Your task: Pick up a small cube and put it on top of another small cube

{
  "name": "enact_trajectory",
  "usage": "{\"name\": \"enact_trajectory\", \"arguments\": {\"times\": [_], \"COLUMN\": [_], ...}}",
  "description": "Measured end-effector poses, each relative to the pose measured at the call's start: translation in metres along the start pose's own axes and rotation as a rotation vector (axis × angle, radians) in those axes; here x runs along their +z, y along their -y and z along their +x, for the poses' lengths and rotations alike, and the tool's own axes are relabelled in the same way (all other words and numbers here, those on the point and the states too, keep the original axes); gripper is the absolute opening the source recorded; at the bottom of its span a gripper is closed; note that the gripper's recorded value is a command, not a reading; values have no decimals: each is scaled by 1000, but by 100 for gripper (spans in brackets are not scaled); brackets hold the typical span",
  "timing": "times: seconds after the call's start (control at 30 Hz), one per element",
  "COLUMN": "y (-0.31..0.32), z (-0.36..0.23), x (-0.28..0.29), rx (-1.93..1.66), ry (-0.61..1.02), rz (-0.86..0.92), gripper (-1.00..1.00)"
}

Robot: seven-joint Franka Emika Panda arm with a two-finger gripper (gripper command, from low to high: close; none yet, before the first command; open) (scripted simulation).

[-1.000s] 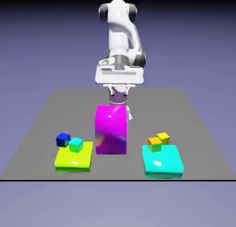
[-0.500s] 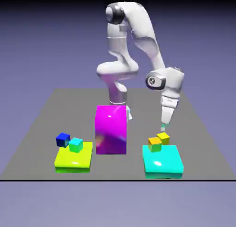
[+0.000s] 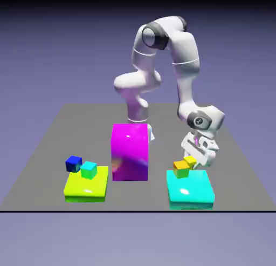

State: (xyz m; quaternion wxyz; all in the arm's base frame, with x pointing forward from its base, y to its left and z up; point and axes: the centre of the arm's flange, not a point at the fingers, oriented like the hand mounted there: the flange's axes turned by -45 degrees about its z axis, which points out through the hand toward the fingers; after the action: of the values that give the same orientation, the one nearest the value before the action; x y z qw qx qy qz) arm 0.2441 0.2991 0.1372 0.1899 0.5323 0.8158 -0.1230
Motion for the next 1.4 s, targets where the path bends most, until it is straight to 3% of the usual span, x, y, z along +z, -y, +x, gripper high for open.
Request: {"name": "enact_trajectory", "arguments": {"times": [0.17, 0.33, 0.47, 0.57, 0.8, 1.07, 1.27, 1.4], "y": [-1, -81, -134, -139, -106, -14, 30, 34], "z": [-11, -48, -115, -179, -332, -469, -488, -482], "x": [-36, -57, -56, -34, 19, 60, 65, 110], "rx": [32, -140, -211, -163, 5, 198, 343, 344], "ry": [11, 99, 188, 198, 170, 90, -1, 4], "rz": [25, -91, -119, -65, 72, 174, 171, 171], "gripper": [-100, -100, -100, -100, -100, -100, -100, -100]}}
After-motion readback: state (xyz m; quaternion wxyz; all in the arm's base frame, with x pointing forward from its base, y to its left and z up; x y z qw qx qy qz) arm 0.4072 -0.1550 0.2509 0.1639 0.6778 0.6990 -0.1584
